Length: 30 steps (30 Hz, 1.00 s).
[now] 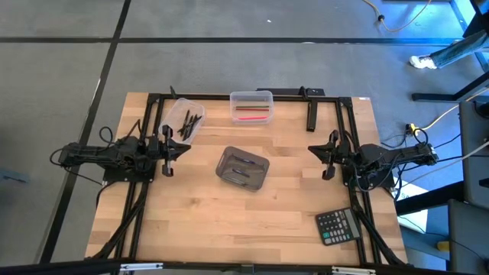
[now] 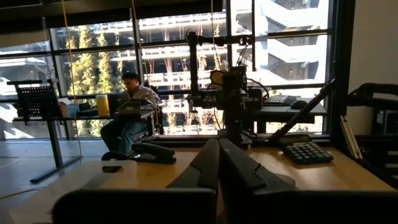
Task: Sort crayons/erasers/pens/pencils in bins
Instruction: Return to Home Position
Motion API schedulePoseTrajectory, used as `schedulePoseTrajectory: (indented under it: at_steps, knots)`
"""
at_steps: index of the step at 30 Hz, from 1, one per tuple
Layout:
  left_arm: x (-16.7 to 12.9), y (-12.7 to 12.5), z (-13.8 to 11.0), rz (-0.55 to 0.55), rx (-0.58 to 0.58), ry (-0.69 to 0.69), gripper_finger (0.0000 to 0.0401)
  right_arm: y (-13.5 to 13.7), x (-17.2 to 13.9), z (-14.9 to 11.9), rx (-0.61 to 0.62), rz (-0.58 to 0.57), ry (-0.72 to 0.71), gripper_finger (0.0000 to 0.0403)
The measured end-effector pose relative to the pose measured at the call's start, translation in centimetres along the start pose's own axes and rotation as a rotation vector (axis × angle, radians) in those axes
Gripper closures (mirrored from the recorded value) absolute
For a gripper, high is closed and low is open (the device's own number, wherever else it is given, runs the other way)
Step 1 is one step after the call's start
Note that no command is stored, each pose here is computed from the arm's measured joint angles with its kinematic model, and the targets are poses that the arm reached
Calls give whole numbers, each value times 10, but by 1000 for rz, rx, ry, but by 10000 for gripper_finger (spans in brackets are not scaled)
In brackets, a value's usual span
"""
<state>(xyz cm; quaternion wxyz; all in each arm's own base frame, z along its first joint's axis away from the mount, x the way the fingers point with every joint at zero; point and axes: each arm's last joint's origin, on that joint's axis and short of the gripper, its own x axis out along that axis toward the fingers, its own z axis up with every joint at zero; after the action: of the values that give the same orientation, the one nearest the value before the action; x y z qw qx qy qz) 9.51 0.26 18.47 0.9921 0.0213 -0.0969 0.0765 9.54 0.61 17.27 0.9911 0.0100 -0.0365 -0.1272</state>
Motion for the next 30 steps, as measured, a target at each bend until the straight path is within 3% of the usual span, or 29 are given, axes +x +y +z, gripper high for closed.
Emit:
schedulePoseTrajectory:
  at_steps: [19,30]
  knots:
    - [0,0,0,0,0,0,377,0,0,0,0,0,0,377]
    - [0,0,0,0,0,0,393,0,0,0,-3,0,0,377]
